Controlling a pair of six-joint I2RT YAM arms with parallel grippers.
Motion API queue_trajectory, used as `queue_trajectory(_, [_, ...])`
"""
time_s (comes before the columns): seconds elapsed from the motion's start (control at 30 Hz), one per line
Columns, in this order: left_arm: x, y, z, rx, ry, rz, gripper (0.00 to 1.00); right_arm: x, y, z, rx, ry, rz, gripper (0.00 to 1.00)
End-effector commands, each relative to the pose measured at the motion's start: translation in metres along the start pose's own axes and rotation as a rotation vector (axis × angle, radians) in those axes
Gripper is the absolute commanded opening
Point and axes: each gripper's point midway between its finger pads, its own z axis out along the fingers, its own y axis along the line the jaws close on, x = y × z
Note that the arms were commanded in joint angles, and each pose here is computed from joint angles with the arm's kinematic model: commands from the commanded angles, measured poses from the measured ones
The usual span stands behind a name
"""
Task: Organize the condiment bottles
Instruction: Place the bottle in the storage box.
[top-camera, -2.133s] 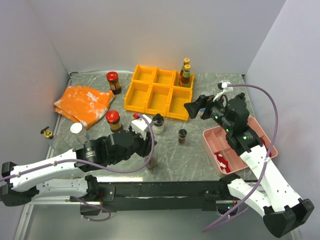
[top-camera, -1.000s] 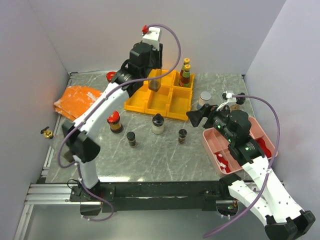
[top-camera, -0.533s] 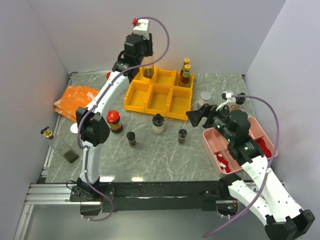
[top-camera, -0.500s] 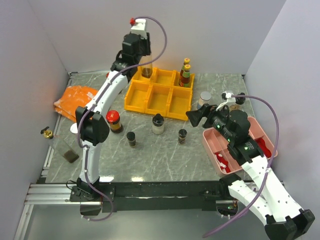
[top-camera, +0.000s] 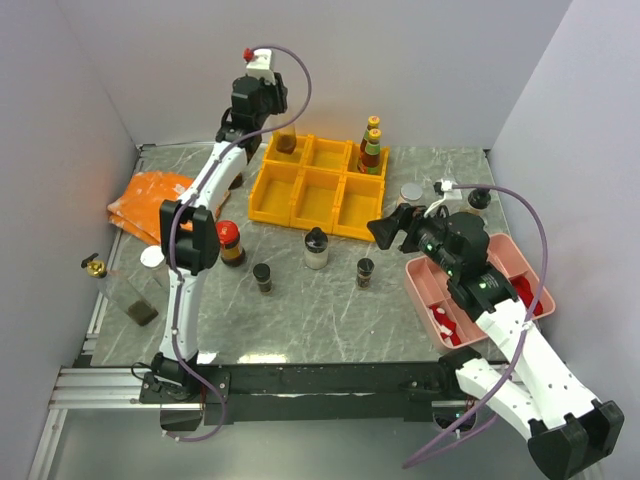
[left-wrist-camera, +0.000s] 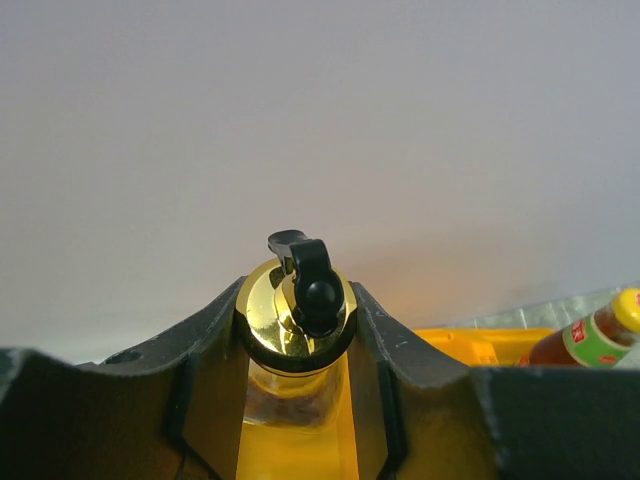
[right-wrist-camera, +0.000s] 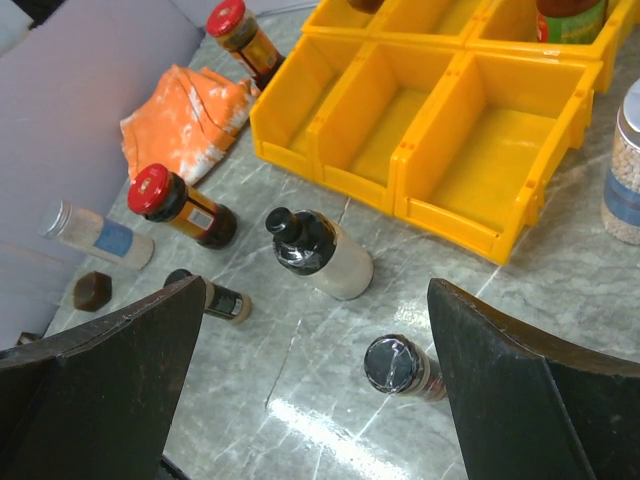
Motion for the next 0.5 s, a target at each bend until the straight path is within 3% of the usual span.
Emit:
queue_trajectory(0.0, [-0.057,-0.020,0.006,0.079,-0.208,0.011,0.01,-0.009,0.004,0.004,-0.013,-0.036,-0.008,1.00])
queue_trajectory(0.17, [-0.041,-0.016,0.016,0.069,-0.224,0.025,0.02,-0.009,0.001,0.007,0.003,-0.031,-0.011,1.00])
queue_trajectory(0.4, [-0.022,-0.013,0.025,0.073,-0.231,0.034,0.31,-0.011,0.000,0.006,0.012,-0.037,-0.019,1.00])
queue_trajectory(0.47, [-0.017,-0.014,0.027,0.074,-0.231,0.030,0.33,-0.012,0.000,0.005,0.015,-0.045,-0.021,1.00])
